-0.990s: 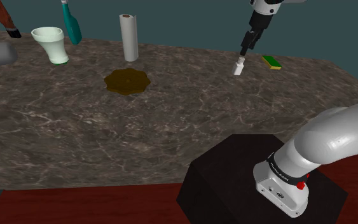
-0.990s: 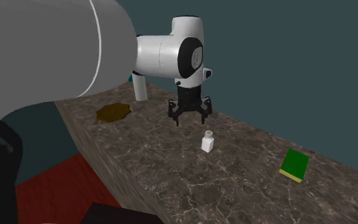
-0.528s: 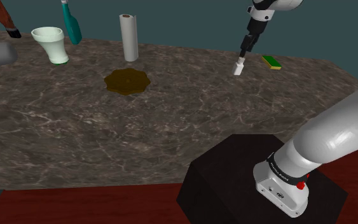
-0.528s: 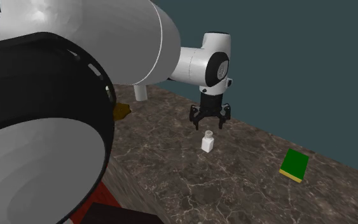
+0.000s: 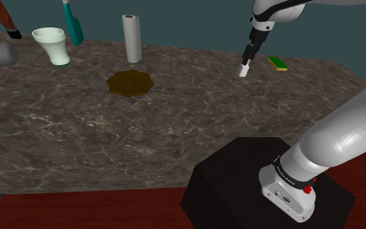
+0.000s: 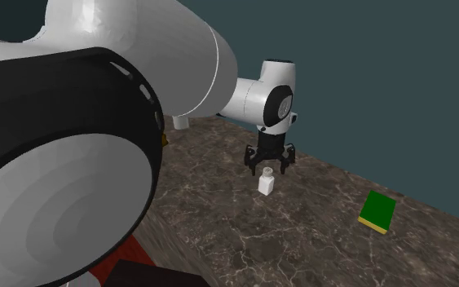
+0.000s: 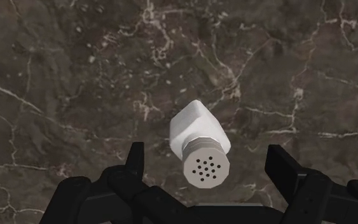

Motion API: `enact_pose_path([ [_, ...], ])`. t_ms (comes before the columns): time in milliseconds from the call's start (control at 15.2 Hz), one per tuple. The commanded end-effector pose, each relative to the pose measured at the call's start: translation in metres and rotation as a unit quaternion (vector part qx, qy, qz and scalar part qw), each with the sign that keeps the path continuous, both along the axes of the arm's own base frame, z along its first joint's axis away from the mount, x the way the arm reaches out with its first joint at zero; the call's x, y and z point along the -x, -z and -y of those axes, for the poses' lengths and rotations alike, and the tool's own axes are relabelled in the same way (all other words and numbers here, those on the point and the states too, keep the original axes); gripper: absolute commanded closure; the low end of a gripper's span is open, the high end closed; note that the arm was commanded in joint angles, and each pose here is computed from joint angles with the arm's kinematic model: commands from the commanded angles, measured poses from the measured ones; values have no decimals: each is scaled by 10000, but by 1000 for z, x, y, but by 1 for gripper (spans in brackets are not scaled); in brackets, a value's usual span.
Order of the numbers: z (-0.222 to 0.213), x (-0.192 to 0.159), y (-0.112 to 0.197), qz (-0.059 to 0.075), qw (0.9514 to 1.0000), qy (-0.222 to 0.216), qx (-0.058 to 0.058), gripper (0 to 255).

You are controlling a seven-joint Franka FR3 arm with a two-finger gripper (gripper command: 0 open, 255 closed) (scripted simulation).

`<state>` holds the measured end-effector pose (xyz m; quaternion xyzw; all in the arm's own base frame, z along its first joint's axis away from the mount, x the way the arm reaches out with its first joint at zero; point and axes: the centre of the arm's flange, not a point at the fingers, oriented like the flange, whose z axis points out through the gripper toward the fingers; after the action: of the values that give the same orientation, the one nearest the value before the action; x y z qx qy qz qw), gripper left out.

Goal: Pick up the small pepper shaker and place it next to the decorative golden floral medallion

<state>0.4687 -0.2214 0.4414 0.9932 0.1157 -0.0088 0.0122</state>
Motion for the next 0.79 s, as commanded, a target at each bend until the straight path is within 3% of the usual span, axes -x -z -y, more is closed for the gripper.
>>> enact_pose_path([
  [0,1,-1,4,3,10000,0,1,0],
  [396,1,-1,3,2,10000,0,1,0],
  [462,1,-1,3,2,10000,0,1,255],
  [726,1,0,3,2,10000,0,1,255],
])
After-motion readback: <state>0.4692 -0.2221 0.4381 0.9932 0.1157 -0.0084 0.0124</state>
